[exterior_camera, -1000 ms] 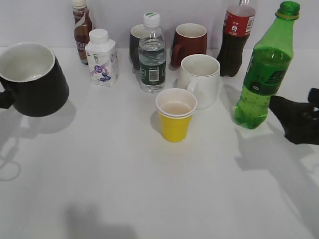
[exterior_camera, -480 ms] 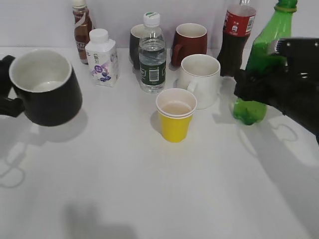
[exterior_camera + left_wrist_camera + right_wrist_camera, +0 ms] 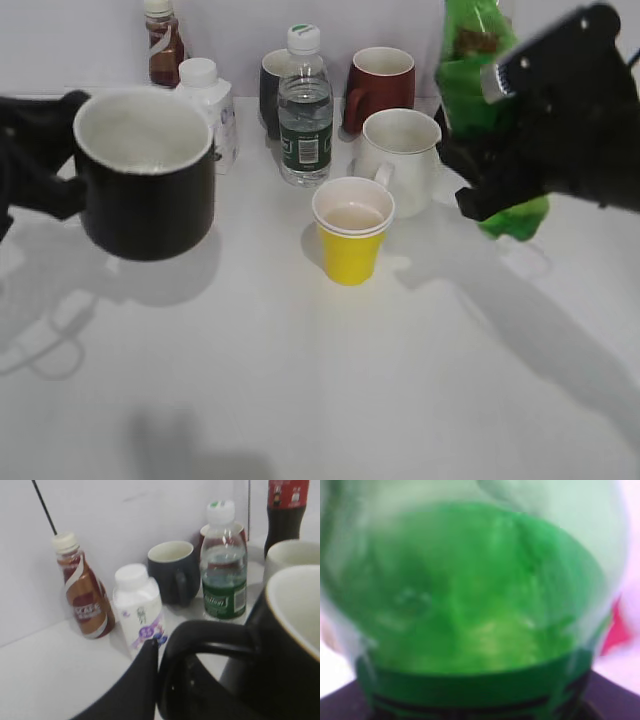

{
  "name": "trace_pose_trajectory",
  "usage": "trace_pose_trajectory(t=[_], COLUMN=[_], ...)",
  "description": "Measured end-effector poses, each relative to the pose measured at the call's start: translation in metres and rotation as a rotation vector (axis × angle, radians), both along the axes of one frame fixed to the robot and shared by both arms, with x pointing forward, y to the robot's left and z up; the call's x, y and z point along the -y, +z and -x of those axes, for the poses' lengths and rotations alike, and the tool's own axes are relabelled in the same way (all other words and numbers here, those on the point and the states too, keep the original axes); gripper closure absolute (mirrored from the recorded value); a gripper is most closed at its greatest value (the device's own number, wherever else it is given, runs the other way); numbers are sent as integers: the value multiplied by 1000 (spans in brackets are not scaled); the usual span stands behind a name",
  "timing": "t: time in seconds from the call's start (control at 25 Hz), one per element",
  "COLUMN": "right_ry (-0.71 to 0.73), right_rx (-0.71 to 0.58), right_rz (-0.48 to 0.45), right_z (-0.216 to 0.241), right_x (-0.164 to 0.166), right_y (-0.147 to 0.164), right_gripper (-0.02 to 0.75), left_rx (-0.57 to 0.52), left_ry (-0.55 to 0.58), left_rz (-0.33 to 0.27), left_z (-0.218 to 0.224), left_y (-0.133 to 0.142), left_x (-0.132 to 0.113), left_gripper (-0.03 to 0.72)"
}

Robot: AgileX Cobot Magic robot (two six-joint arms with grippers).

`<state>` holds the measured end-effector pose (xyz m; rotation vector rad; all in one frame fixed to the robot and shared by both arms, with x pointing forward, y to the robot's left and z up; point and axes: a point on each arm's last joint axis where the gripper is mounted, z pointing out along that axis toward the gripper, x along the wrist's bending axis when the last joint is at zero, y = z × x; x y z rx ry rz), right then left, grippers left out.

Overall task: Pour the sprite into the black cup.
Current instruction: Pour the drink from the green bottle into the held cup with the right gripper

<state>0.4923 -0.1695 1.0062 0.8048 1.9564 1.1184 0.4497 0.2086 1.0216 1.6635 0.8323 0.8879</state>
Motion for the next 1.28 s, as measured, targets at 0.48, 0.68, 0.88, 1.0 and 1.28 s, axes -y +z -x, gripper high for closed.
trace_pose_trajectory(t=[0.48,0.68,0.88,1.0,1.28], right_ry=[310,383,444,454,468], right_rx=[103,152,214,233,302], right_rz=[501,695,833,876,972], right_z=[8,5,4,2,0], right_x=[-46,-62,-72,-72,-71], right_y=[74,74,68,66,69], right_gripper=[322,322,322,322,322], left_rx=[-103,-167,-197,-206,-248], left_ry=[-70,-80,-74,-70,-102], left_rz=[-31,-53,-73,-78,-106], left_z=[-1,1,-1,-1,5], left_y=[28,24,31,32,31], left_x=[33,39,41,41,50], left_gripper=[629,629,629,629,629])
